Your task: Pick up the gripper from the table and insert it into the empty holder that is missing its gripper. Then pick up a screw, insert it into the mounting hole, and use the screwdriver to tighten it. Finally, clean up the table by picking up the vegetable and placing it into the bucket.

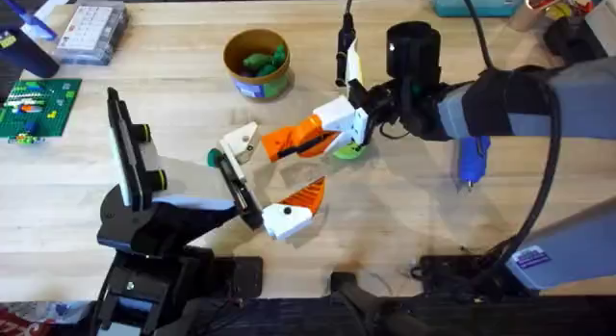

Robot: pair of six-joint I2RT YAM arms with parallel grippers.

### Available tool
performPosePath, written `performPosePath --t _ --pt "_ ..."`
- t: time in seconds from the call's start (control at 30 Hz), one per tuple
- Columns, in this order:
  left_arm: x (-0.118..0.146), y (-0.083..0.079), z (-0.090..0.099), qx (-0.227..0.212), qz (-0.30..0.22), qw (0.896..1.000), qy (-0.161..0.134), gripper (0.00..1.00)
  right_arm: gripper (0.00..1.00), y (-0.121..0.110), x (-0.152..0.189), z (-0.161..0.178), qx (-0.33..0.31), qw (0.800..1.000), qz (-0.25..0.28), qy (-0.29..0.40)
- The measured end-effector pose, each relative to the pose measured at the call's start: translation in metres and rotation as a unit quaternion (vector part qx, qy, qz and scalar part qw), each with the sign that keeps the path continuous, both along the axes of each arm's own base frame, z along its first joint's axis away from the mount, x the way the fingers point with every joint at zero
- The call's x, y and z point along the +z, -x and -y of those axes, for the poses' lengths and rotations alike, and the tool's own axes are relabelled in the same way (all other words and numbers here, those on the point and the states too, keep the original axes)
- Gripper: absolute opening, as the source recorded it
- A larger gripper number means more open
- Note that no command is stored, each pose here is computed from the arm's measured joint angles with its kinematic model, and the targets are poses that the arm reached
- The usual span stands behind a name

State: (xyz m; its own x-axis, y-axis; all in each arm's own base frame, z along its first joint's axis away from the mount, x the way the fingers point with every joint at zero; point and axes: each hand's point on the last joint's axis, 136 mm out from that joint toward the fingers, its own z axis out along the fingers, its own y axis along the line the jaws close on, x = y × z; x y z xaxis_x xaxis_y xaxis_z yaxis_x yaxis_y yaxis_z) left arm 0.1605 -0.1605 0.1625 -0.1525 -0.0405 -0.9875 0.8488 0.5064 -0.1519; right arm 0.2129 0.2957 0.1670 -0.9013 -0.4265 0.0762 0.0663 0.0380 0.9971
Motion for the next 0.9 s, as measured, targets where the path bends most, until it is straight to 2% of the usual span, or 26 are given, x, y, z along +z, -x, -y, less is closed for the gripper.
performPosePath --t 0.9 --pt "0.0 0.0 0.0 0.002 0.0 1.0 0.0 0.987 0.017 0.0 0.008 -0.012 0.008 1.0 0.02 -0.006"
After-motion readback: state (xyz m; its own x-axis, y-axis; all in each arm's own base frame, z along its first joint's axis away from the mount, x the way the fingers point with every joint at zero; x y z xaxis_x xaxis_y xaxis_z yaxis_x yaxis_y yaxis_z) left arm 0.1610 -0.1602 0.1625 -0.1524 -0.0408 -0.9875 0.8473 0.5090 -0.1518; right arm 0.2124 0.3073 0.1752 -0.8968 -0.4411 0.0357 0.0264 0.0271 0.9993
